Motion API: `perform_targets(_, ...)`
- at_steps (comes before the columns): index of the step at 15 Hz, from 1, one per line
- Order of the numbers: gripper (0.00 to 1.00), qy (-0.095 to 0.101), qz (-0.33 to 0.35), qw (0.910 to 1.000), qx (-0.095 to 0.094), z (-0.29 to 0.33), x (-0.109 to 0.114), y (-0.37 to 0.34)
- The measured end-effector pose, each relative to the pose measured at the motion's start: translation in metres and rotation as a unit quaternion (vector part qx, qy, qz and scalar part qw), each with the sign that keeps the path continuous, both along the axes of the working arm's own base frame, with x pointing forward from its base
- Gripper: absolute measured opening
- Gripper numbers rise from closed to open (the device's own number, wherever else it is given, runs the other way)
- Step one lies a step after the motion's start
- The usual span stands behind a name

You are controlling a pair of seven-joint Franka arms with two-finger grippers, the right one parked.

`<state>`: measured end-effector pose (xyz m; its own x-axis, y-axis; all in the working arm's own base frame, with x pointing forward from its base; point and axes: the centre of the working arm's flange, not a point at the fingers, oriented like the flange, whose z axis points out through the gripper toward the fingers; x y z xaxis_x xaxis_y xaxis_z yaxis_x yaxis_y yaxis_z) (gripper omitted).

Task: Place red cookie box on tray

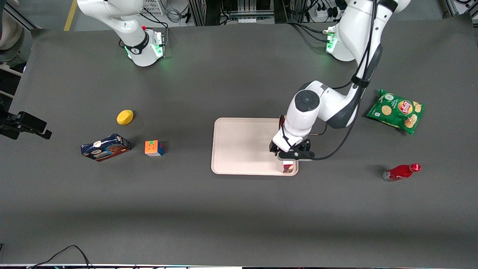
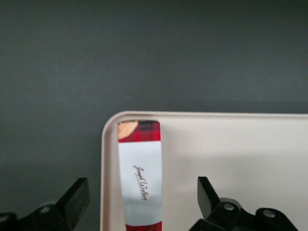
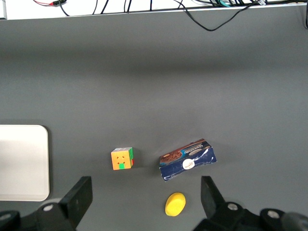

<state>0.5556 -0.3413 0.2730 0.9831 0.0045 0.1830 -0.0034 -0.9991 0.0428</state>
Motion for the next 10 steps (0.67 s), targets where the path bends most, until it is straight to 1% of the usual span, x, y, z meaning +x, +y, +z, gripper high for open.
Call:
perform_targets(2, 1.00, -0.002, -0.008, 0.9998, 0.018, 0.048, 0.016, 0.008)
perform_targets(3, 1.00, -0.004, -0.009, 0.9996, 0.025, 0.077, 0.024, 0.020)
perform_targets(4, 1.00, -0.003, -0.002, 0.9998, 0.022, 0.106, 0.032, 0.037)
perform_targets(6, 1.00, 0.002, 0.011, 0.9999, 0.010, 0.161, 0.042, 0.088)
perform_targets(8, 1.00, 0.010, 0.011, 0.9999, 0.007, 0.211, 0.041, 0.143)
perform_targets(10, 1.00, 0.022, 0.006, 0.9997, 0.013, 0.256, 0.029, 0.190)
